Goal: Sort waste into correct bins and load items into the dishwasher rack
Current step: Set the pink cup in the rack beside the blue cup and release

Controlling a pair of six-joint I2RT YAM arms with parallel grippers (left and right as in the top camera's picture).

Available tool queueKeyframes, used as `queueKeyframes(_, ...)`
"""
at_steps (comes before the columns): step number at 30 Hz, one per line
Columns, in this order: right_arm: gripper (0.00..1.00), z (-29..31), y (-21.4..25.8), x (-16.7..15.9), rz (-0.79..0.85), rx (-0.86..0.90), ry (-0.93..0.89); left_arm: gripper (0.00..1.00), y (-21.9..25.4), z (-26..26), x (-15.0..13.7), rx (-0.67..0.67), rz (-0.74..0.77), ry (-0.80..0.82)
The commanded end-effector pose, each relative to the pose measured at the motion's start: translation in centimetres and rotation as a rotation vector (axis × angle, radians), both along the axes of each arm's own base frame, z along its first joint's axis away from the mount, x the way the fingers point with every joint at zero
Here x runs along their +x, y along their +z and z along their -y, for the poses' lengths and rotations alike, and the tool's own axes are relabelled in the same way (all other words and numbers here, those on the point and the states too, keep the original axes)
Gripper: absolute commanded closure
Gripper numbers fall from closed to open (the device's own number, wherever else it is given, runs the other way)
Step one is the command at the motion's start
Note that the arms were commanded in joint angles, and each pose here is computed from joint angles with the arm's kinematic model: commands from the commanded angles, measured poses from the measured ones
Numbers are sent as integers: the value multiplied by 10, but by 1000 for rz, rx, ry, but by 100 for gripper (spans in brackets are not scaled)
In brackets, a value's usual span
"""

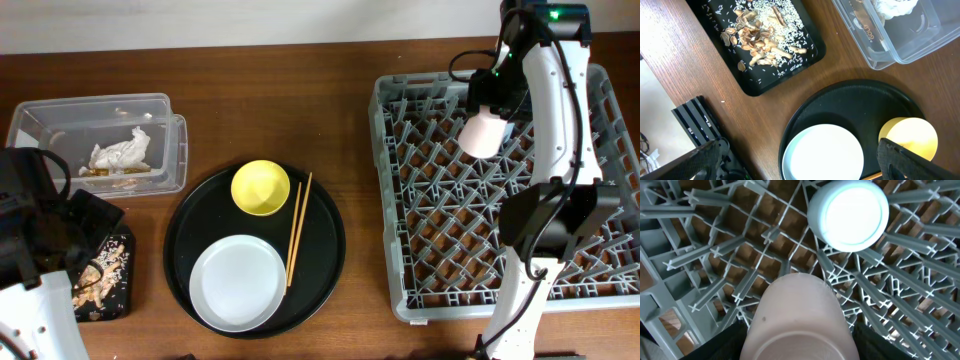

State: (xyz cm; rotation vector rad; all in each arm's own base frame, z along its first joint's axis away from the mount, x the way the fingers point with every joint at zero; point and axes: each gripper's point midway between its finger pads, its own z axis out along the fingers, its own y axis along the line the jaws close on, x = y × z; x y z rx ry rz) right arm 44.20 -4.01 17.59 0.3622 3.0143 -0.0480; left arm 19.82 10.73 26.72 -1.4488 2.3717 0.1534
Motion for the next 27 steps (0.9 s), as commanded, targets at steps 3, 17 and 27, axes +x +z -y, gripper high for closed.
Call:
queueKeyframes(3, 35, 0, 6, -2, 16, 5, 1, 1, 1, -2, -1, 5, -1, 2)
queueKeyframes(17, 11, -22, -8, -2, -1, 113, 16, 1, 1, -2, -1, 5, -1, 2)
queueKeyframes(27, 15, -177, 30, -8, 121, 280, 338, 1, 1, -2, -1, 5, -1, 2)
